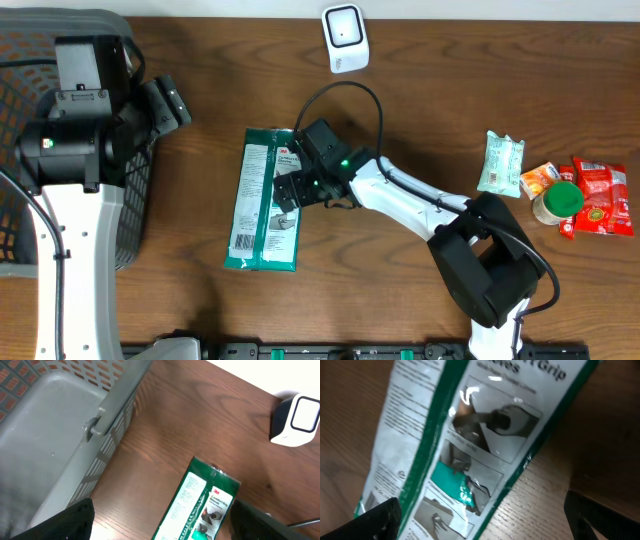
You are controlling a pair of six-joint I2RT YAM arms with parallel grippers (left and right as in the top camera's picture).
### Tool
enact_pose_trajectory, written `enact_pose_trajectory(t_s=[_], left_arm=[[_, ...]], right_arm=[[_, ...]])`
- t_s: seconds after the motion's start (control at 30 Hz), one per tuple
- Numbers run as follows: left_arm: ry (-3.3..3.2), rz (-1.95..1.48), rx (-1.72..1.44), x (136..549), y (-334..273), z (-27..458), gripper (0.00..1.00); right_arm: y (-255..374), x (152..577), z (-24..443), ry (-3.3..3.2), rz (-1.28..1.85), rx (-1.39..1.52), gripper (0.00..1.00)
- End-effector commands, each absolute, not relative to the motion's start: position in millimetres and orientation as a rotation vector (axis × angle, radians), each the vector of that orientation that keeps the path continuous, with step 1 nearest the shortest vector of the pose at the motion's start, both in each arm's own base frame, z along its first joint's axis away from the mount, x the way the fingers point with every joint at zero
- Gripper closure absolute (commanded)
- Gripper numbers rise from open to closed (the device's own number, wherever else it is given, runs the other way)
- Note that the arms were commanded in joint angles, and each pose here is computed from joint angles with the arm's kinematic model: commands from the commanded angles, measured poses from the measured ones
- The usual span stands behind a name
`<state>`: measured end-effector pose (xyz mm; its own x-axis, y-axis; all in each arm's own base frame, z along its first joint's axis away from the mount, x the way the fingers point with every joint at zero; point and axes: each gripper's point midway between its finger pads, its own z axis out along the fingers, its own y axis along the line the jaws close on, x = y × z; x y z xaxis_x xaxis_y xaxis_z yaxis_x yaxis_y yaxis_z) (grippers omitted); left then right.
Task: Scan the item barcode
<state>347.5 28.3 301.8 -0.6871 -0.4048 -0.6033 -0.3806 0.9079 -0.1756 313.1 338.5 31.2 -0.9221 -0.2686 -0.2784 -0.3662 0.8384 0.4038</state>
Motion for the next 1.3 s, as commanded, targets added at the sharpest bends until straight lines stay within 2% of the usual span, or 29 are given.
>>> enact_pose_trajectory(t_s=[0.0,0.1,0.23,0.43,0.67,0.7,0.73,0.77,0.83,0.87,1.07,1.27], left_arm=[[2.389,-0.045,-0.576,349,31,303,0.13],[2.416,-0.137,-0.554,350,18,299,0.13],[2.543,-0.257,-0.513,343,-8,271,0.13],[2.759,-0.232,-0.509,329,-24,204,0.13],[2.841,-0.213,-0.531,342,-24,170,0.13],[2.832,-0.205,-0.522,347,-23,167,0.21],[2.828,-0.196,-0.524,351,-22,164,0.47],[2.83,-0.196,-0.525,355,-22,159,0.65],[2.857,-0.191,-0.531,357,-22,148,0.89],[2.877,-0.186,-0.537,357,-22,141,0.93],[3.055,-0.145,-0.486,351,-24,91,0.93],[3.2,-0.116,-0.471,341,-27,47,0.93]], right_arm=[[333,309,28,2.825,0.654,-0.459,0.01],[331,307,25,2.836,0.647,-0.46,0.01],[329,306,22,2.842,0.641,-0.461,0.01],[328,306,22,2.842,0.641,-0.457,0.01],[327,306,22,2.846,0.639,-0.454,0.01],[327,306,22,2.846,0.639,-0.454,0.01],[327,307,22,2.845,0.639,-0.452,0.01],[326,307,22,2.846,0.639,-0.448,0.01],[325,308,22,2.847,0.642,-0.444,0.01],[325,309,22,2.848,0.644,-0.441,0.01],[324,310,31,2.874,0.854,-0.4,0.1],[308,324,38,2.881,0.974,-0.314,0.23]])
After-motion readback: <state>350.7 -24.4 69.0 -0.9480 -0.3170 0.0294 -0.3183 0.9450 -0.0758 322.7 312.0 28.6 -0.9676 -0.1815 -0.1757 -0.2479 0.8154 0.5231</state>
